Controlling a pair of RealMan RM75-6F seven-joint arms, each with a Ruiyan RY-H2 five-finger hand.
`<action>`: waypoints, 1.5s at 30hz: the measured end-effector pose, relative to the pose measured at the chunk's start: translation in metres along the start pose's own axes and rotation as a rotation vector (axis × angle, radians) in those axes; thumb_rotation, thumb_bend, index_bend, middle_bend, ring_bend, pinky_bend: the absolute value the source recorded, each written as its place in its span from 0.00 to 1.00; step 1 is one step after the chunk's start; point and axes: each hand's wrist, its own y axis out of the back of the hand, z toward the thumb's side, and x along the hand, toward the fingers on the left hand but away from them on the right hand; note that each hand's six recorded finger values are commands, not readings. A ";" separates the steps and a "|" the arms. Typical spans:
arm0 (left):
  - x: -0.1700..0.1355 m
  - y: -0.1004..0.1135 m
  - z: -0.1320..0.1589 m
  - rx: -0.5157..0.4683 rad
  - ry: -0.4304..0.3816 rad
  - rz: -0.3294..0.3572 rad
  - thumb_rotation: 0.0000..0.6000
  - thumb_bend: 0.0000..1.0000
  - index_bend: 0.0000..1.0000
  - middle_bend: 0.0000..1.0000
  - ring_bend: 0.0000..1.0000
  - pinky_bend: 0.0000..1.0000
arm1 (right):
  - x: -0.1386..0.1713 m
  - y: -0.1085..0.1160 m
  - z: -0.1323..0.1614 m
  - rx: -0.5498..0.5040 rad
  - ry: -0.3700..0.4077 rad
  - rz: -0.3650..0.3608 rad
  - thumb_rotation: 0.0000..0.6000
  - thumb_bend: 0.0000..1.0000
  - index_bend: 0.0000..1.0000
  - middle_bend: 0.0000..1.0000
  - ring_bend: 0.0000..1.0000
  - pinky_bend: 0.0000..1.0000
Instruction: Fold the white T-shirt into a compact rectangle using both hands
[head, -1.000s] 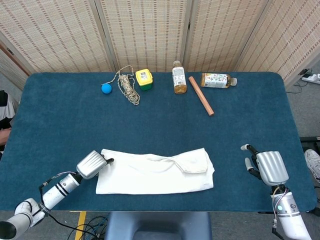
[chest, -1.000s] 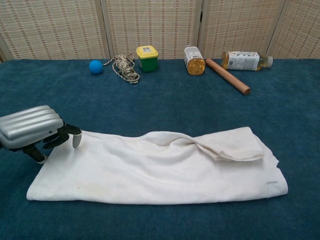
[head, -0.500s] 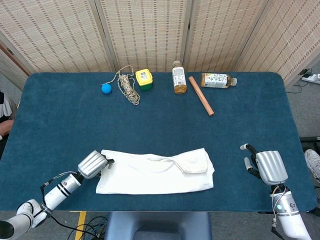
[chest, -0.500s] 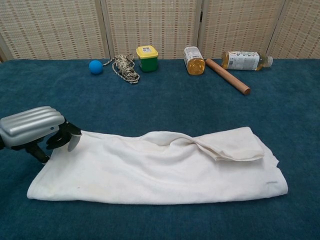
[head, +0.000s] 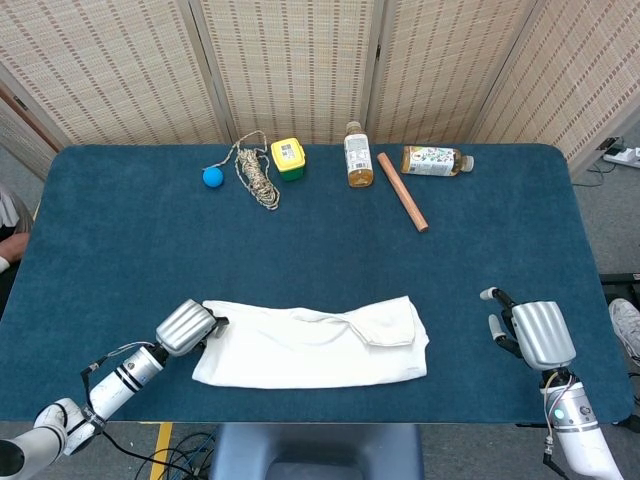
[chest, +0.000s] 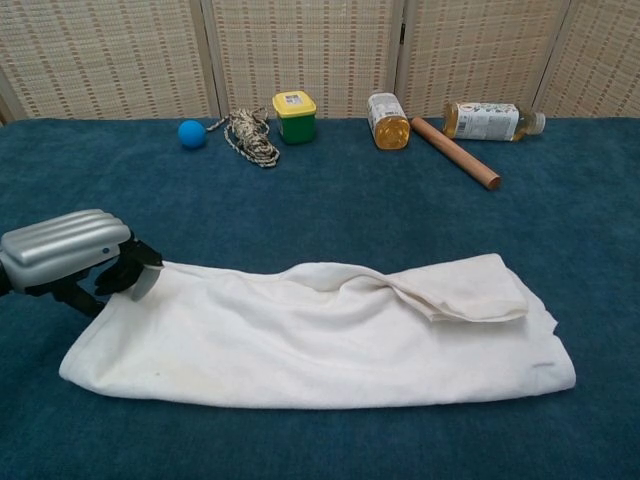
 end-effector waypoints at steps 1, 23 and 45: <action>0.000 0.000 0.000 -0.001 0.000 0.000 1.00 0.41 0.66 0.86 0.76 0.95 | 0.000 0.000 0.000 -0.001 0.000 0.000 1.00 0.51 0.33 0.94 0.99 1.00; -0.012 0.010 -0.002 -0.065 0.022 0.040 1.00 0.59 0.69 0.86 0.77 0.95 | 0.001 0.002 0.000 -0.004 0.002 -0.009 1.00 0.51 0.33 0.94 0.99 1.00; -0.087 0.009 -0.078 -0.097 0.329 0.014 1.00 0.59 0.69 0.86 0.77 0.95 | -0.003 0.005 0.014 -0.012 0.043 -0.026 1.00 0.51 0.33 0.94 0.99 1.00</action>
